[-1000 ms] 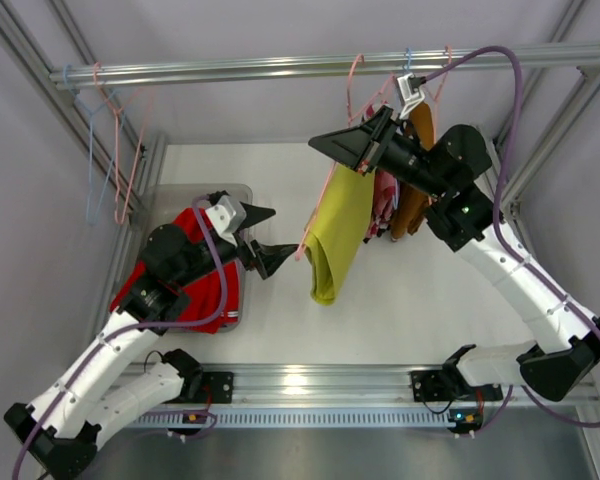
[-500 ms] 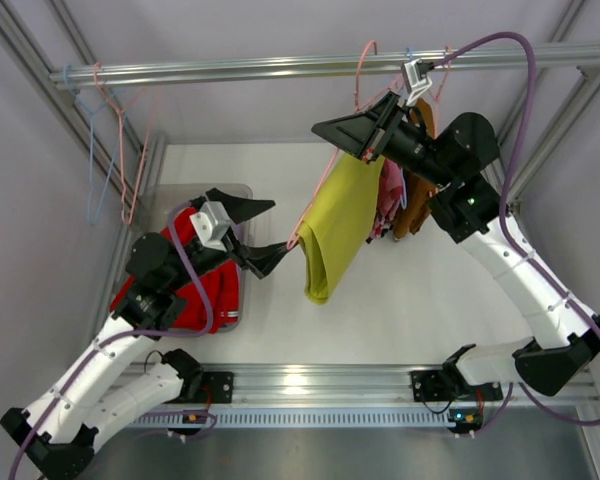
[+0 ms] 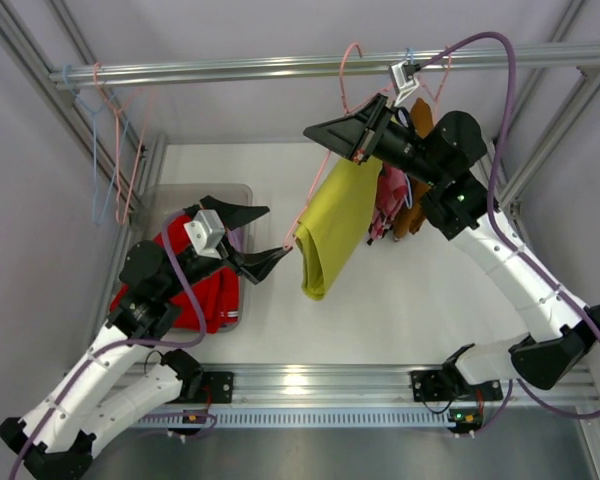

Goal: Remove the trousers from the hanger

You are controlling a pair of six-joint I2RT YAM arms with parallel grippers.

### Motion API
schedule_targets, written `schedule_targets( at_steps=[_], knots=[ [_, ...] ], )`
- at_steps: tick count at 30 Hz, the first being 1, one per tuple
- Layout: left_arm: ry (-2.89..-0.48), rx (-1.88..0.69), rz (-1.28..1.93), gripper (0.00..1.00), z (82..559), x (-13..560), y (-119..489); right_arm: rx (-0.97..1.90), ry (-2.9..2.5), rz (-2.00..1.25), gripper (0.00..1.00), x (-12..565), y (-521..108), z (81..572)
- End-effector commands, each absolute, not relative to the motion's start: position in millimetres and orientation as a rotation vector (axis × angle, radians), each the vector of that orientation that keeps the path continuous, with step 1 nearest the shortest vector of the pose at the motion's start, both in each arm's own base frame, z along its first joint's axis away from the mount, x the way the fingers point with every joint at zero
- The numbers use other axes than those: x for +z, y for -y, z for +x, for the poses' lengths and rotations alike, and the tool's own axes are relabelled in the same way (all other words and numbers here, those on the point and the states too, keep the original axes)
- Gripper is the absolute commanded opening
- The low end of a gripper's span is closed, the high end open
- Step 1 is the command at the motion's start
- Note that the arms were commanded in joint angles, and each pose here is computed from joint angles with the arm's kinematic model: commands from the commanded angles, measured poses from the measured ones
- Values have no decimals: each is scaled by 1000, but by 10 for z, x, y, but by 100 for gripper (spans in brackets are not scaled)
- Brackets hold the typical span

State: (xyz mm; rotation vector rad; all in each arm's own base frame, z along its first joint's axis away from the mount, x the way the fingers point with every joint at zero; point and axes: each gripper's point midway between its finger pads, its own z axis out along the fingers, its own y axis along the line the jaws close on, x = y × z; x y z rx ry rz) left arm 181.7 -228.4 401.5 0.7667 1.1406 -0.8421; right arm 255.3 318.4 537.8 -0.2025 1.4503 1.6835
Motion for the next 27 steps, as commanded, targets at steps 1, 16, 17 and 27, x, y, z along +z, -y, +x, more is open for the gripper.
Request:
schedule_targets(
  at_steps=[1,16,17,27],
  knots=[
    [-1092,-855,764,89,1860,4040,2358,1689,-1153,-273,0,6114,-2997,2298],
    [-1085,-847,552,73,2230,4172,2357,1692,-1159,-281,0,6109,-3064,2338],
    [-1074,-859,538,71,2228,4211,2356,1693,-1156,-284,0,6122,-3058,2325],
    [-1043,-918,462,62,2285,4214,2381,1708,-1141,-287,0,6206,-3040,2286]
  ],
)
